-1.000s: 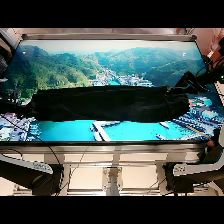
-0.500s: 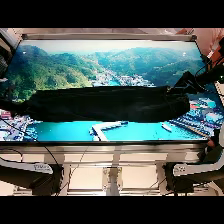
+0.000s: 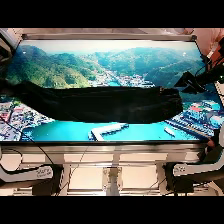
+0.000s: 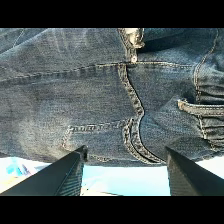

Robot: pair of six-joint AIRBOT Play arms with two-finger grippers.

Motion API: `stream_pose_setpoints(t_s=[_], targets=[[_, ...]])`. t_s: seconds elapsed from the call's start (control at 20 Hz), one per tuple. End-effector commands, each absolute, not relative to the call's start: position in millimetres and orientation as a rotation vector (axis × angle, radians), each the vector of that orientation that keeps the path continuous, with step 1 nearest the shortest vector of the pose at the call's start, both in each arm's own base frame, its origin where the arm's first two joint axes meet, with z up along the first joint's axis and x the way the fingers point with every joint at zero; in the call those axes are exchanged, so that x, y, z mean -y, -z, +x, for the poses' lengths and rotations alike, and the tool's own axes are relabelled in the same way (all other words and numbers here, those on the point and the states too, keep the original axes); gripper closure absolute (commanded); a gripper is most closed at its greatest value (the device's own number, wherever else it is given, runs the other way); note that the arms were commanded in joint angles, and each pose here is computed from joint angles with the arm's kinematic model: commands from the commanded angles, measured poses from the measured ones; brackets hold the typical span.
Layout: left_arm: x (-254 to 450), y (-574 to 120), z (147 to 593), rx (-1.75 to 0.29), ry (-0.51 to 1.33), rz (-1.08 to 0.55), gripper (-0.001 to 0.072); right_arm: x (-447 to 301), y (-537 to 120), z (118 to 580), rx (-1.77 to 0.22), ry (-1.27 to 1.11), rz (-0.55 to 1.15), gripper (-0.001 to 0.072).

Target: Fold the clothes and pants, and hang the long-sleeved shirts on hangers.

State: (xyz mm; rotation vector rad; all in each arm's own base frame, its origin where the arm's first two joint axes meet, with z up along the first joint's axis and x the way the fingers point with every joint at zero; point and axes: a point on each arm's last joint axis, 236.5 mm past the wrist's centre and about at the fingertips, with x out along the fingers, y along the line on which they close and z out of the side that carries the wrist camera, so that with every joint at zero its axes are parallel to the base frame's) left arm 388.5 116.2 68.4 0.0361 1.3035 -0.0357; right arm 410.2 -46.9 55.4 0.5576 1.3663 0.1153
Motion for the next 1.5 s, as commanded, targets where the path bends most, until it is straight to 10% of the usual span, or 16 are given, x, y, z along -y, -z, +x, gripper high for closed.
stream_pose_setpoints(t_s=[0.0, 0.4, 0.65, 1.45], targets=[[-41.6, -104.9, 417.5, -1.223, 0.127, 0.185, 0.0685, 46.6, -55.7, 410.0, -1.367, -0.122, 0.55, 0.0165], [125.1, -104.4, 428.6, -1.183, 0.415, 0.311, 0.0685, 41.9, -55.2, 397.7, -1.415, -0.162, 0.529, 0.0165], [216.4, -88.9, 429.2, -1.156, 0.662, 0.102, 0.0684, 39.0, -55.2, 389.8, -1.448, -0.176, 0.53, 0.0165], [266.8, -23.9, 407.2, -1.36, 0.693, 0.009, 0.0684, 35.3, -55.8, 379.1, -1.493, -0.194, 0.534, 0.0165]])
